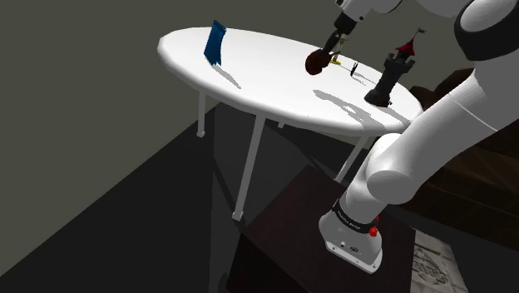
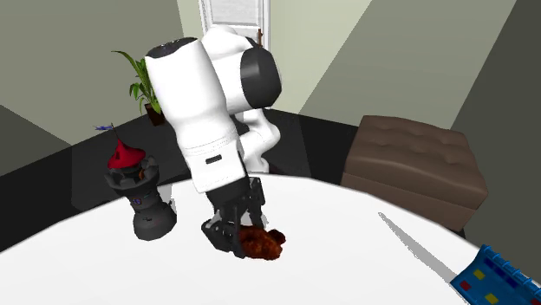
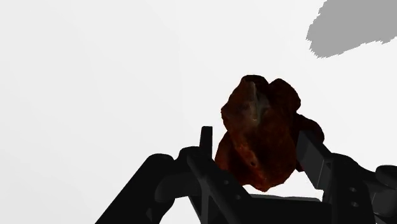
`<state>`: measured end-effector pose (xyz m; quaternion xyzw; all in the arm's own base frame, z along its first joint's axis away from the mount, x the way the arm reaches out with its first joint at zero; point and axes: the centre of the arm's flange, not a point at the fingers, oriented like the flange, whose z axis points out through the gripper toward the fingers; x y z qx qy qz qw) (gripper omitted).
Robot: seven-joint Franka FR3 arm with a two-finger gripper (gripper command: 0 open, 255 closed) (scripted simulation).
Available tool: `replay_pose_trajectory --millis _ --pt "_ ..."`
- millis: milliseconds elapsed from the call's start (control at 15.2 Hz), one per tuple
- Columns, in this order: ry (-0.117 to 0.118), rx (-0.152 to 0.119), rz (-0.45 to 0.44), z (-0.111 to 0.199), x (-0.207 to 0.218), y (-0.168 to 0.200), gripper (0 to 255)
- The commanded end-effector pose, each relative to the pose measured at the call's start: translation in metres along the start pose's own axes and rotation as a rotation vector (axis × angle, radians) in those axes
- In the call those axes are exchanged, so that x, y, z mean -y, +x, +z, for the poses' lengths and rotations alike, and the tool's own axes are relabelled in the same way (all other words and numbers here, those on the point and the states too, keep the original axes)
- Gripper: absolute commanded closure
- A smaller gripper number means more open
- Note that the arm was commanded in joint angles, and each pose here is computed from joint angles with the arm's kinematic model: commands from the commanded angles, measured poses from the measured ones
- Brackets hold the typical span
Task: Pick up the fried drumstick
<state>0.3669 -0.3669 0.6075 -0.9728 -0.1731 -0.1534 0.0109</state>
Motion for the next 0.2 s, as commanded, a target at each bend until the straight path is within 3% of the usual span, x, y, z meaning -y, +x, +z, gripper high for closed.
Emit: replay_pose_trajectory --millis 0,132 --pt "0.0 0.0 0.0 -0.0107 0.0002 0.0026 255" --pt "0.0 0.0 0.0 -0.0114 0.0002 0.0028 255"
